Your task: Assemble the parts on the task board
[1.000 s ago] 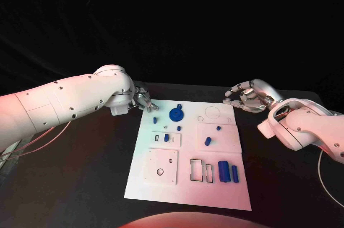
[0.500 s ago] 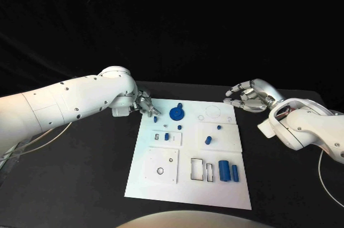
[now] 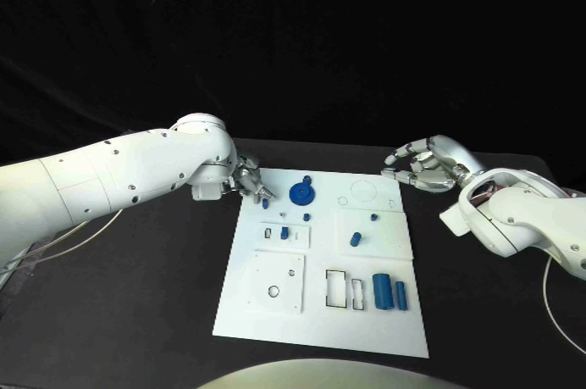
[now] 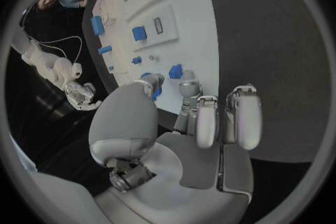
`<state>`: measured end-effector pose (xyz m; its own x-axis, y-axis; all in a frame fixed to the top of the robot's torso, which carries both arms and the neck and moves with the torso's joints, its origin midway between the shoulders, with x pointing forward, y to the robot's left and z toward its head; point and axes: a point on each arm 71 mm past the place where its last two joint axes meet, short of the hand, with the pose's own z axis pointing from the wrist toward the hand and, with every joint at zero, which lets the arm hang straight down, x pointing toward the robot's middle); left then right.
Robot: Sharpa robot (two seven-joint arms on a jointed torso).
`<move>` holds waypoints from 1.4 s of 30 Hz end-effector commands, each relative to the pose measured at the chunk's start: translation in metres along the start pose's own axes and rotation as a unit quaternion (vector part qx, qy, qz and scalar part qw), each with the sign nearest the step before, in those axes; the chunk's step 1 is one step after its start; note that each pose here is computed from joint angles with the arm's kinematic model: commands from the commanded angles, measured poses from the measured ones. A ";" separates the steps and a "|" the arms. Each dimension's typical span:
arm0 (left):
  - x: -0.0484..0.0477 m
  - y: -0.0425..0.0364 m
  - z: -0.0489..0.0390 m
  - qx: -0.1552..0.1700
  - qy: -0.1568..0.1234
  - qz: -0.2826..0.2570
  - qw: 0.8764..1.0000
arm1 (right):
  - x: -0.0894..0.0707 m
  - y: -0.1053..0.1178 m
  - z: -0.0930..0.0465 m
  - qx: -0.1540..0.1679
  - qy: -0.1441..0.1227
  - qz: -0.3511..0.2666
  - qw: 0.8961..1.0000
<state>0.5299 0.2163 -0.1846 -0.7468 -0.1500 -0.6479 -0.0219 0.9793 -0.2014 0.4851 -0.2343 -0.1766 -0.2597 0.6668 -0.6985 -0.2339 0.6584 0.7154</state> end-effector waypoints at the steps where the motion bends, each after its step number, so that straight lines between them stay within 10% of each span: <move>1: 0.0021 -0.0025 -0.0003 0.005 0.011 0.000 1.000 | 0.001 0.000 0.000 -0.003 0.005 -0.001 1.000; 42: 0.0018 -0.0054 0.0029 0.015 0.015 -0.023 1.000 | 0.002 0.001 0.000 -0.003 0.005 -0.001 1.000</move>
<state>0.5313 0.2132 -0.1865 -0.7576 -0.1755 -0.6287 -0.0368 0.9731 -0.2273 0.4852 -0.2340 -0.1769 -0.2604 0.6672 -0.6979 -0.2333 0.6579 0.7161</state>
